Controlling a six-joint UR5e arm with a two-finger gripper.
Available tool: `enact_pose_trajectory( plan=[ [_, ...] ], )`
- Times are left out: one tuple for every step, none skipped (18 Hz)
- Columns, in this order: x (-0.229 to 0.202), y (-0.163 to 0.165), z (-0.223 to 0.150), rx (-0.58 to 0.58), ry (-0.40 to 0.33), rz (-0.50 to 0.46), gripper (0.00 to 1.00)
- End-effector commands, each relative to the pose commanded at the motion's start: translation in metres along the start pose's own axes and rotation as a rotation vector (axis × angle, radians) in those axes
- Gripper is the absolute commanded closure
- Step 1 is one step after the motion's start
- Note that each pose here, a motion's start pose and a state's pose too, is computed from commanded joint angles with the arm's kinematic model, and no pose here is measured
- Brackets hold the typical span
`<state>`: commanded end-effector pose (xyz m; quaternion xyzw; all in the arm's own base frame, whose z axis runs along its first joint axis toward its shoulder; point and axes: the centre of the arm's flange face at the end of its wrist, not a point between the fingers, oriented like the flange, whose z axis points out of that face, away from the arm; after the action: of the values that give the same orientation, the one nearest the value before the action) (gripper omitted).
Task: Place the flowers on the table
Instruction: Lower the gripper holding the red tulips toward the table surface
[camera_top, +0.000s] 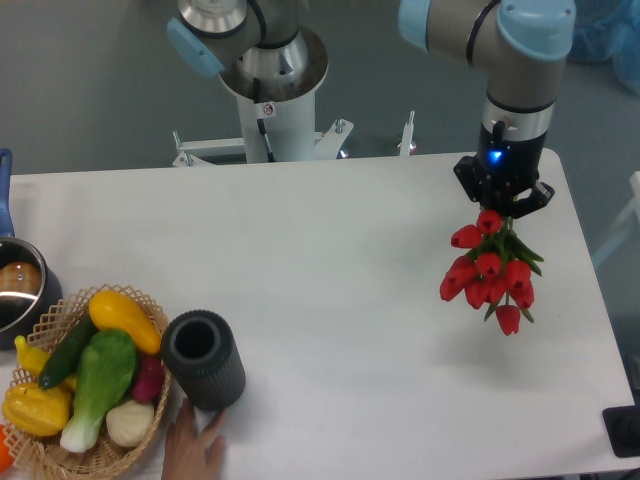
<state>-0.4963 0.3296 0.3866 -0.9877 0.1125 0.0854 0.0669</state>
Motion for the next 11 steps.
enact_pose_trajectory(
  plan=[
    [0.001, 0.001, 0.0, -0.006, -0.001, 0.009, 1.0],
    [0.001, 0.001, 0.0, -0.006, -0.001, 0.009, 1.0],
    [0.001, 0.001, 0.002, -0.007, 0.004, 0.009, 1.0],
    [0.002, 0.0, 0.002, -0.009, 0.008, 0.01, 1.0],
    [0.003, 0.001, 0.004, -0.01, 0.011, 0.004, 1.0],
    [0.004, 0.0, 0.007, -0.013, 0.017, 0.0, 1.0],
    [0.004, 0.001, 0.012, -0.014, 0.025, -0.001, 1.0],
    [0.003, 0.003, 0.016, -0.015, 0.032, -0.001, 1.0],
    [0.001, 0.005, 0.026, -0.016, 0.047, -0.003, 1.0],
    [0.002, 0.004, 0.038, -0.019, 0.065, -0.001, 1.0],
    [0.001, 0.001, 0.056, -0.022, 0.089, 0.0, 1.0]
  ],
)
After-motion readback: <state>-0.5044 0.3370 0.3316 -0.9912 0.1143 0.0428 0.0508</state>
